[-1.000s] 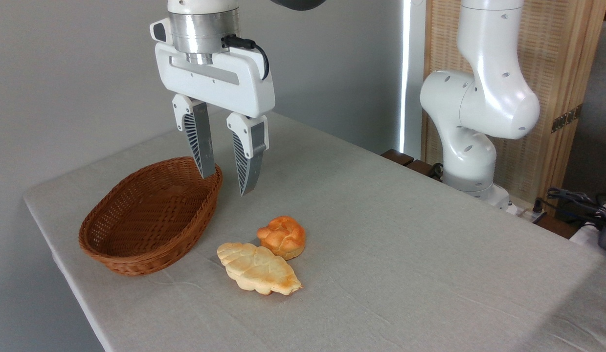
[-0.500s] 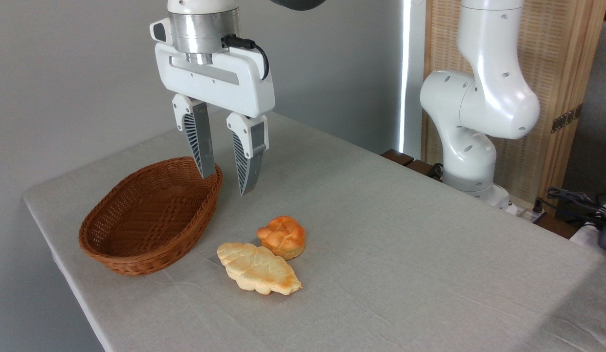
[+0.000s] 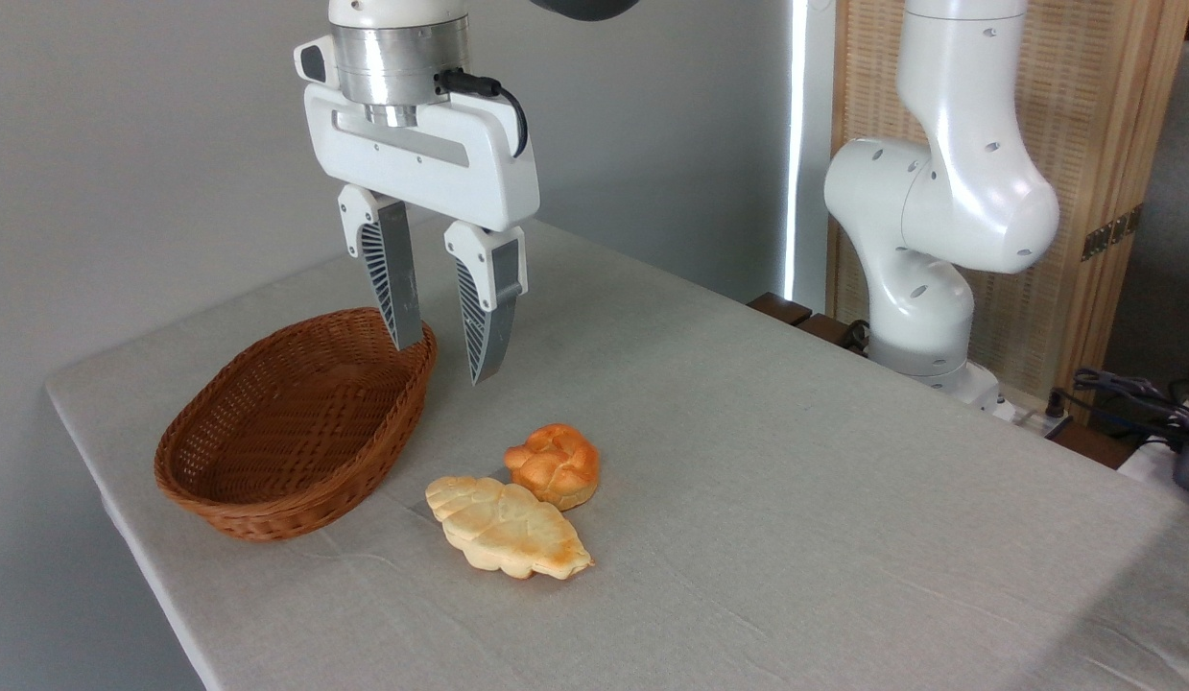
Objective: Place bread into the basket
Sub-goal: 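Lower the gripper onto the small orange roll and close on it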
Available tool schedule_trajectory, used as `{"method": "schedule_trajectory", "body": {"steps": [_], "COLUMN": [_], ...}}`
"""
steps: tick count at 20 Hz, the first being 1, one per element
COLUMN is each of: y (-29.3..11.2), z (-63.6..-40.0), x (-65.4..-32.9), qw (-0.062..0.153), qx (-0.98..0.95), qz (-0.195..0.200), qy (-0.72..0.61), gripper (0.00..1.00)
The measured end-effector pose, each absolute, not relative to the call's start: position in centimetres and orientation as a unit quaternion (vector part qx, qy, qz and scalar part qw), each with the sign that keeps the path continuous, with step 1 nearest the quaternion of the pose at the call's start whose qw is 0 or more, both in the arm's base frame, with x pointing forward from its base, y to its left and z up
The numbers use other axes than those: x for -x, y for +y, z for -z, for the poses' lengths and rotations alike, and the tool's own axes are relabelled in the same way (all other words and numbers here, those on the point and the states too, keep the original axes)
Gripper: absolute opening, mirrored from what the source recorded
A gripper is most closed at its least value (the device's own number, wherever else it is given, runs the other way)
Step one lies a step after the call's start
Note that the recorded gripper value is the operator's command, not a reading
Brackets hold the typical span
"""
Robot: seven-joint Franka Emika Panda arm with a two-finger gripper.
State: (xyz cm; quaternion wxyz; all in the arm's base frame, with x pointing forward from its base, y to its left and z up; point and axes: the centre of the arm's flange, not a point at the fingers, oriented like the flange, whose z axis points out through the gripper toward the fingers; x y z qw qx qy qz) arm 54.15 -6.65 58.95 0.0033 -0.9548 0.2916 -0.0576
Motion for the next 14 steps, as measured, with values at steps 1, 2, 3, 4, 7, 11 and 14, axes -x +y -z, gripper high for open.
{"method": "schedule_trajectory", "body": {"steps": [1, 2, 3, 4, 7, 11, 14], "y": [-6.6, -6.6, -6.6, -6.6, -6.6, -6.6, -6.8], "z": [-59.0, -59.0, -59.0, -59.0, -58.9, -58.5, -56.9], "x": [-54.2, -54.2, -54.2, -54.2, -54.2, -54.3, -54.3], "qw": [0.003, 0.003, 0.003, 0.003, 0.003, 0.002, -0.001], "qx": [0.955, 0.955, 0.955, 0.955, 0.955, 0.955, 0.955], "qz": [0.058, 0.058, 0.058, 0.058, 0.058, 0.053, 0.038], "qy": [0.292, 0.292, 0.292, 0.292, 0.292, 0.292, 0.294], "gripper": [1.00, 1.00, 1.00, 1.00, 1.00, 1.00, 1.00]}}
